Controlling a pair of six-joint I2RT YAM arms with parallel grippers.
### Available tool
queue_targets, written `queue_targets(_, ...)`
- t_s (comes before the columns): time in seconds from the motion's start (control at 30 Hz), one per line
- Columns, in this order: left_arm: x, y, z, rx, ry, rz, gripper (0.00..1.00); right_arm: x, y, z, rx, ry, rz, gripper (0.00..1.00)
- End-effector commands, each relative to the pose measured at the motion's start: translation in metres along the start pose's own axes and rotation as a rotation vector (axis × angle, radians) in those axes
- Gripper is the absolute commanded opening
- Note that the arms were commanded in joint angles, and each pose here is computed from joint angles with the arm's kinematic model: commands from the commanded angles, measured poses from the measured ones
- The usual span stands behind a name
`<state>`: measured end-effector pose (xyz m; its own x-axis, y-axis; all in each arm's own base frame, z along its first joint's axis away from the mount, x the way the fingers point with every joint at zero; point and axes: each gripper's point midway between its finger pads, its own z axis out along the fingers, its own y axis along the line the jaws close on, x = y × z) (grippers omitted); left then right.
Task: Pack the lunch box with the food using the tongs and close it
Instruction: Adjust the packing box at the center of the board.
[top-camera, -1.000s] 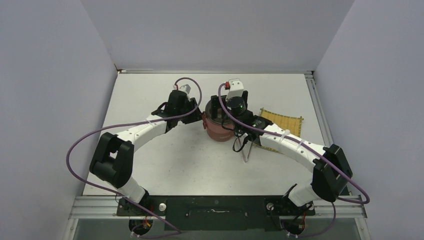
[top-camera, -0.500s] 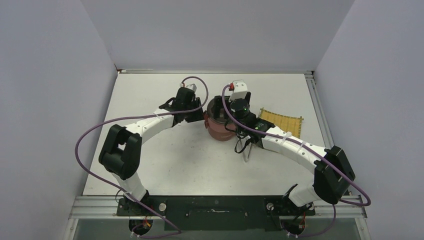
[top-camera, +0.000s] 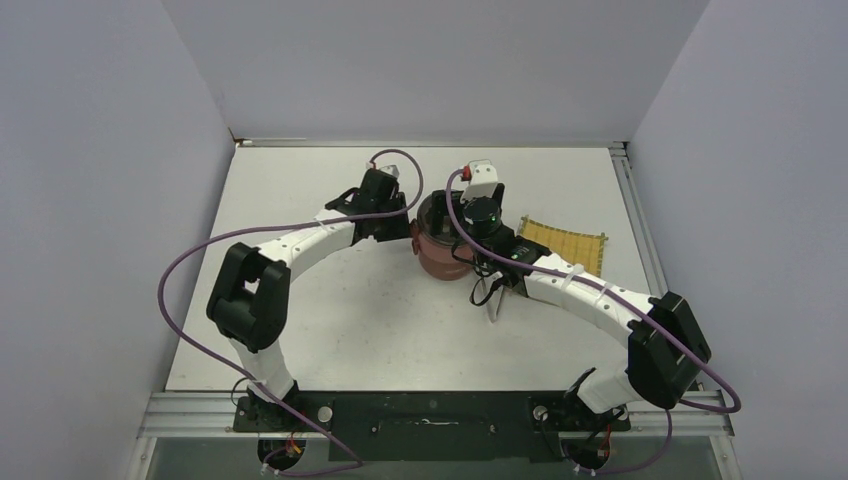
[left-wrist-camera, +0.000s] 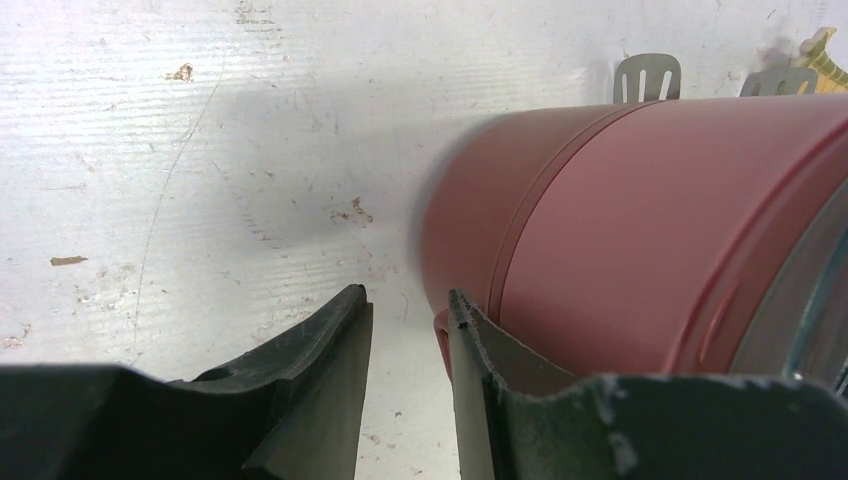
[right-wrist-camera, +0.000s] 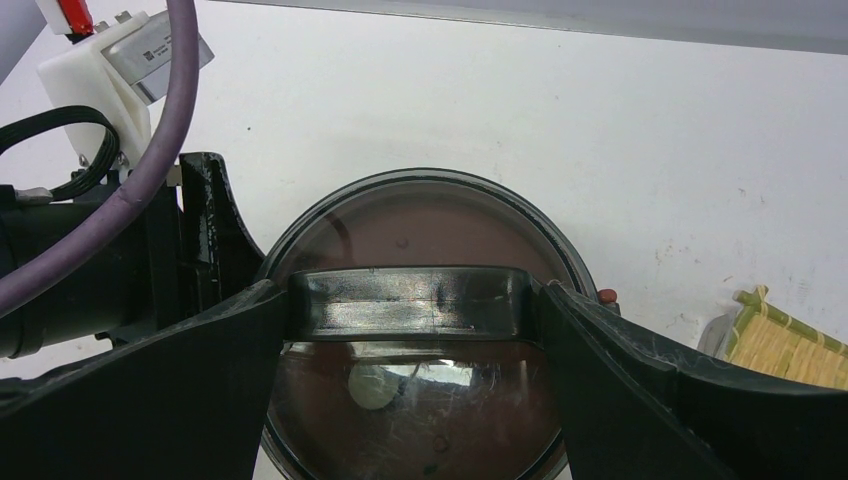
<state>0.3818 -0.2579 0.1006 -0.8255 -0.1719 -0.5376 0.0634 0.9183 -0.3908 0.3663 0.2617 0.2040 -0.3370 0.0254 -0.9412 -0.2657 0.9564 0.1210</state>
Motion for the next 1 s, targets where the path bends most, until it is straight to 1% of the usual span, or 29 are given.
queue_targets(0.0, -0.034, -0.075, -0.008, 0.197, -0.114, -0.007, 0.32, 0.165, -0.024, -0.03, 0.005, 0.537, -0.151, 0.89)
queue_targets(0.5, -0.035, -0.087, 0.006, 0.198, -0.104, -0.003, 0.32, 0.177, -0.024, -0.032, -0.008, 0.565, -0.15, 0.88)
queue_targets(0.97, -0.038, -0.114, 0.01, 0.211, -0.104, 0.013, 0.31, 0.183, -0.021, -0.031, -0.02, 0.569, -0.15, 0.86)
